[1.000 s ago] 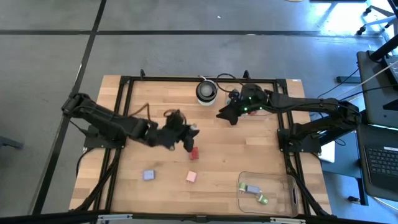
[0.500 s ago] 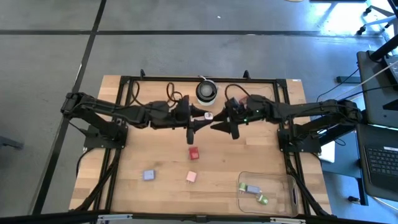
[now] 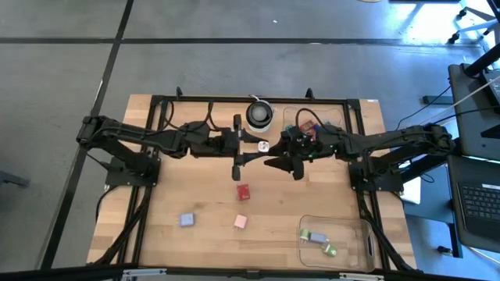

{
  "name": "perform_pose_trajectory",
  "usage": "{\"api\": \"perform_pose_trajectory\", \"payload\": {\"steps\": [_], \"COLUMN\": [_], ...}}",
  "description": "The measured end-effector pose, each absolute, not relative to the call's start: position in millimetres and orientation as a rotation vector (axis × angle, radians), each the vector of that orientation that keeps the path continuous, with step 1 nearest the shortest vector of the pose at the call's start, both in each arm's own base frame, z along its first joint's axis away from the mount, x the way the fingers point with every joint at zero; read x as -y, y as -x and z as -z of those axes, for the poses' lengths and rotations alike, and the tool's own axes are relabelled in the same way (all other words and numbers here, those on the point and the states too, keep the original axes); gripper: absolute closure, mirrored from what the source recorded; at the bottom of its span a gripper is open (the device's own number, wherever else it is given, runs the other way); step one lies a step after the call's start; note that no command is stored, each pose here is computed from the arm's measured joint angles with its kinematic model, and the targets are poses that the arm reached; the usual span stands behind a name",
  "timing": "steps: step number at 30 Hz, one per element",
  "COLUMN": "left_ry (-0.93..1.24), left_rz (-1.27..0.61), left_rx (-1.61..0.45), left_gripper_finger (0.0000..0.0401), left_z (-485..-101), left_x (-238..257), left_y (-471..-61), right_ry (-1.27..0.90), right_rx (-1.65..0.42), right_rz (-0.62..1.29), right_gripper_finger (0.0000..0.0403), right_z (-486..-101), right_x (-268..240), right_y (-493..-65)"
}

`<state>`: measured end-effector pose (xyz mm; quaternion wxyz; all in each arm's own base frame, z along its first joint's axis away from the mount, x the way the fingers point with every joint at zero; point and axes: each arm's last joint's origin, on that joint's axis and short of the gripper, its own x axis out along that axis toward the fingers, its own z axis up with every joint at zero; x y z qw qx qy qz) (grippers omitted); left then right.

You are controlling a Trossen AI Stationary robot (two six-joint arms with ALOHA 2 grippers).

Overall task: Pick & Place Office items
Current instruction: Put the violet charger adapter into the bottom transparent bin

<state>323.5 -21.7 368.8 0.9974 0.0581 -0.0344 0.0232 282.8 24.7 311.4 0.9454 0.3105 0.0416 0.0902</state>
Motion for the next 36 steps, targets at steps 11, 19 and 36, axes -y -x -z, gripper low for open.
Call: {"api": "perform_pose_trajectory", "payload": {"steps": [11, 19, 36], "left_ry": [-0.150, -0.254, -0.465], "left_rz": [0.042, 0.052, -0.107], "left_rx": [0.096, 0.039, -0.012], "left_gripper_finger": [0.0258, 0.0258, 0.0258], "left_z": [-376, -385, -372], "left_x": [23, 31, 30], "left_y": [-317, -295, -311], "right_ry": [-0.806, -0.934, -1.117], "right_rx": [-0.004, 0.173, 0.216], "right_rz": [-0.180, -0.207, -0.136], "right_gripper_finger": [0.0162, 0.0126, 0.0076], "right_z": [-320, -337, -339], "right_x": [-31, -29, -35], "right_y": [-282, -280, -300]}}
